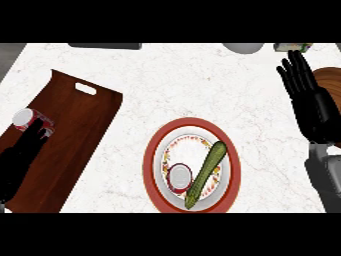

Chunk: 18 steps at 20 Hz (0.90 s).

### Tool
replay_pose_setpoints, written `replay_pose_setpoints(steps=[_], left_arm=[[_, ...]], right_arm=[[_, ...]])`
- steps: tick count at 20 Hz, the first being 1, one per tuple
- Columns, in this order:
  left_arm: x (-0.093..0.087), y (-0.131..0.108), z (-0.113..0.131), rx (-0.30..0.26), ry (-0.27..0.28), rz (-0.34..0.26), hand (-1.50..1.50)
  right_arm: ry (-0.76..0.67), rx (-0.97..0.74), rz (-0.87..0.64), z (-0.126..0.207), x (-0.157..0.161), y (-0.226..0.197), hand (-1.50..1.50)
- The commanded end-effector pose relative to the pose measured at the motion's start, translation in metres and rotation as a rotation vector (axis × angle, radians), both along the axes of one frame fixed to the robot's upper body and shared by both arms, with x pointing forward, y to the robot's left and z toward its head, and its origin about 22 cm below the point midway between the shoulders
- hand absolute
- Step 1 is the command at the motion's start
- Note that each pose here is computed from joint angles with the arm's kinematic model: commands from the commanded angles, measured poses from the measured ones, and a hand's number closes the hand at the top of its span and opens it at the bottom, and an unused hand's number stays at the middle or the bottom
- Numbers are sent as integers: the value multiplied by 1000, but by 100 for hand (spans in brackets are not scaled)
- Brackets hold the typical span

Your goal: Pick the squash from the plate and place it in the bowl

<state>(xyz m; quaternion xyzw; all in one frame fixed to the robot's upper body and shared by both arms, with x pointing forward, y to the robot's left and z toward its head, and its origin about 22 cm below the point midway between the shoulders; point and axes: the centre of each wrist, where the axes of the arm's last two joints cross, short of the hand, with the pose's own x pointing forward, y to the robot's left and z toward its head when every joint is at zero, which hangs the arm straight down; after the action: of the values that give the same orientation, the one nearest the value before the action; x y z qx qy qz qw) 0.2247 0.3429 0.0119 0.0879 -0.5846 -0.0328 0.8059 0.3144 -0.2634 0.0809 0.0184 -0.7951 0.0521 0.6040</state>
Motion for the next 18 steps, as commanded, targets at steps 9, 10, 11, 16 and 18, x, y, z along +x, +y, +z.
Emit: replay_pose_setpoints(steps=[9,10,11,16,18], left_arm=[[47,-37,69,182,-389,42,0],[43,-56,68,189,-401,21,0],[43,-55,64,206,-397,28,0],[43,-72,58,197,-385,23,0],[61,-69,72,199,-392,12,0]], right_arm=[[40,-101,-296,-58,-37,-51,-150],[-5,-43,-202,-87,-64,-27,-150],[-49,-33,-111,-92,-84,-44,-150],[-132,-303,69,-53,-102,-64,-150],[-115,-400,94,-35,-100,-49,-150]])
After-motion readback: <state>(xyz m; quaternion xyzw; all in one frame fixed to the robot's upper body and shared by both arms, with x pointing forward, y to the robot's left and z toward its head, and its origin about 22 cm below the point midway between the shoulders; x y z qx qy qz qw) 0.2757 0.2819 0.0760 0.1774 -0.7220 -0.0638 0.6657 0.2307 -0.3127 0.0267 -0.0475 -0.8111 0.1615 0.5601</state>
